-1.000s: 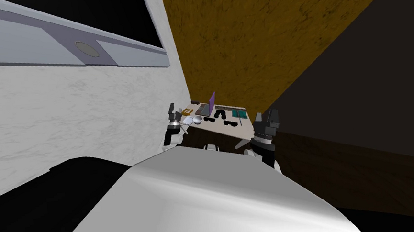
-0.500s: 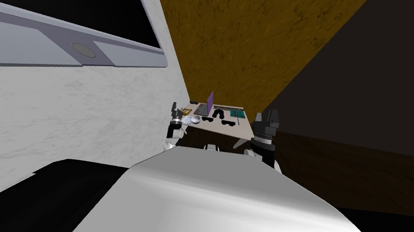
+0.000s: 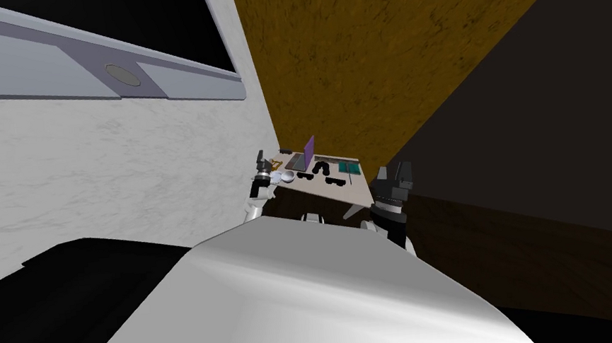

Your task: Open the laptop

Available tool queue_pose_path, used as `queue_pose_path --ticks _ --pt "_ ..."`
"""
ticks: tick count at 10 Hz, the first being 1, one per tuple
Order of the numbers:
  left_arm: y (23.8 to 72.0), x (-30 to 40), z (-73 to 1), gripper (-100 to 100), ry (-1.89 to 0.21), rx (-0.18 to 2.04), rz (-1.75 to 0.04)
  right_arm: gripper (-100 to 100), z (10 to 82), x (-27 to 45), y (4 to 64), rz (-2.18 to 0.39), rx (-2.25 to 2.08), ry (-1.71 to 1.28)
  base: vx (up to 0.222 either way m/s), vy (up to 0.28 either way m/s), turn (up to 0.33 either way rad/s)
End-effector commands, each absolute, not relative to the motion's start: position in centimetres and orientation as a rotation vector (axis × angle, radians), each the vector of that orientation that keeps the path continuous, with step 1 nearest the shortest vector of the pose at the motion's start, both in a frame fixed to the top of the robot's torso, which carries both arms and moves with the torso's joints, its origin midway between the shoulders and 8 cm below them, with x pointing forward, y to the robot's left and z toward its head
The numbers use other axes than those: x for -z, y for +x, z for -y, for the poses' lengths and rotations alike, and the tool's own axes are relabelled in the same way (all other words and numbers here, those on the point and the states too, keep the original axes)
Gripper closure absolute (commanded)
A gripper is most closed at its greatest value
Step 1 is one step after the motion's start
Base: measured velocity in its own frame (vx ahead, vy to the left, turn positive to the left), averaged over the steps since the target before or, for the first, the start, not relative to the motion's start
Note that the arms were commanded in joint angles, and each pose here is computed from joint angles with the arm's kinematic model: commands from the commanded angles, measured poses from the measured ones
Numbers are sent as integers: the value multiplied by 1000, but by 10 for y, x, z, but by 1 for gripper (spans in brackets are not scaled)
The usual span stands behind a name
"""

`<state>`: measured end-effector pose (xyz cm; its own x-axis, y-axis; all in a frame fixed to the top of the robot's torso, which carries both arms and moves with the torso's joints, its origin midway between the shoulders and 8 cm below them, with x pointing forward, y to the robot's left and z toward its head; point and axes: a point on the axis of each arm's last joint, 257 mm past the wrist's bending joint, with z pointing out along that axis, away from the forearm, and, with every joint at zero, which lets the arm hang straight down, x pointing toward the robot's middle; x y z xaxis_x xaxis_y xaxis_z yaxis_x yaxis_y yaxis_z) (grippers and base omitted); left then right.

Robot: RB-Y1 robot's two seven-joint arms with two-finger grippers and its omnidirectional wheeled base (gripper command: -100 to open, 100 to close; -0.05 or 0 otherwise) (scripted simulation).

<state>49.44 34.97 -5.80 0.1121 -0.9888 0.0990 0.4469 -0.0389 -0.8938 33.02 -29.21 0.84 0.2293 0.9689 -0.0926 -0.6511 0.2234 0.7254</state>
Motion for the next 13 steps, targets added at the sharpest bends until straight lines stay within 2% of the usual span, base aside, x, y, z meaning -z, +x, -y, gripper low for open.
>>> queue_pose_path --ticks 1,13 --pt "520 65 -360 -100 -1040 1361 -731 0 292 -8 330 -615 -1221 626 0 -80 0" --pt "607 97 -367 -100 -1287 1426 -718 0 292 -8 330 -615 -1221 626 4 -46 4"
